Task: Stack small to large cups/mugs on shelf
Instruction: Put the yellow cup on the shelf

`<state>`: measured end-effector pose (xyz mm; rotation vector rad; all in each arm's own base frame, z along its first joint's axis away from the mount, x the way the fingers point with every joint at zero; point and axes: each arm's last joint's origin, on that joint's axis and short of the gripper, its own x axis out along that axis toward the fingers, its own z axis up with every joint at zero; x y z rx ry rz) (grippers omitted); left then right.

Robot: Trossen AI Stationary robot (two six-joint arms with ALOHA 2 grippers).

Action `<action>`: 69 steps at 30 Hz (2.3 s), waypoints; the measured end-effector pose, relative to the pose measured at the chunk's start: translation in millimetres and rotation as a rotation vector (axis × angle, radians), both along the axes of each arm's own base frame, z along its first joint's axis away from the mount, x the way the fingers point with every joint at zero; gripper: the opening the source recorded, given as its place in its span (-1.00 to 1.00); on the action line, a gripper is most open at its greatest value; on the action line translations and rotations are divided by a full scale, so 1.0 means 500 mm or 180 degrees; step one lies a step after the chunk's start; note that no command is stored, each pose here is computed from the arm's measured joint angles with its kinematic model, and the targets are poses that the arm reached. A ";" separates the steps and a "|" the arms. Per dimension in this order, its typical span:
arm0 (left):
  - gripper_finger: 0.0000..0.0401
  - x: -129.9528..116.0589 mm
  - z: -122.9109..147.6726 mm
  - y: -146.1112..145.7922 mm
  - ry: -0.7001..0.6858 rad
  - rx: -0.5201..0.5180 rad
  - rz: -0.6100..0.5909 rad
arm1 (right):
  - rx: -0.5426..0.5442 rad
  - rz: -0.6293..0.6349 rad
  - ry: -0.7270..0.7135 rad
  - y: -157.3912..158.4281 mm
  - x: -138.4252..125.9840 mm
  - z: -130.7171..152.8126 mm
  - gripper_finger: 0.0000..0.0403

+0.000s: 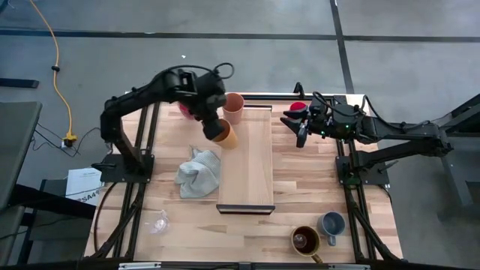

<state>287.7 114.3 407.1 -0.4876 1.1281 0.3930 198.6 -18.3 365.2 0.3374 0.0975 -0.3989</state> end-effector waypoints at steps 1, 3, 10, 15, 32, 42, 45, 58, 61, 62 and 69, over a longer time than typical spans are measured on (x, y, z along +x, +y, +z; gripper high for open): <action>-1.00 0.007 -0.008 0.003 0.0053 -0.0012 0.0002 | -0.0001 -0.0006 0.0000 0.000 0.000 0.000 -0.32; -1.00 0.018 -0.021 0.009 0.0155 0.0042 0.0032 | 0.0008 -0.0007 -0.0005 0.000 0.000 0.000 -0.32; -1.00 0.049 -0.044 0.023 0.0141 0.0082 0.0190 | -0.0013 -0.0004 0.0004 0.000 0.000 0.000 -0.32; -1.00 0.052 -0.044 0.024 0.0096 0.0051 0.0248 | -0.0017 -0.0002 0.0044 0.000 0.000 -0.002 -0.32; -1.00 0.096 -0.030 -0.016 -0.0427 0.0093 0.0165 | 0.0495 0.0719 0.0260 0.016 0.025 0.028 -0.30; -1.00 0.112 -0.024 -0.040 -0.0525 0.0401 0.0518 | 0.0871 -0.0183 0.1097 0.017 0.133 0.087 0.08; -1.00 0.113 -0.023 -0.041 -0.0541 0.0482 0.0702 | 0.0951 -0.0294 0.1087 0.018 0.159 0.099 0.10; -1.00 0.127 -0.015 -0.047 -0.0792 0.0469 0.0821 | 0.1130 -0.0579 0.1377 0.025 0.213 0.101 0.02; -1.00 0.127 -0.015 -0.048 -0.0807 0.0433 0.0809 | 0.1199 -0.0611 0.1354 0.025 0.216 0.099 0.02; -1.00 0.129 -0.014 -0.048 -0.0842 0.0425 0.0814 | 0.1233 -0.0633 0.1344 0.025 0.216 0.099 0.02; -1.00 0.147 -0.009 -0.059 -0.1106 0.0258 0.0663 | 0.1408 -0.0769 0.1416 0.024 0.206 0.093 -0.11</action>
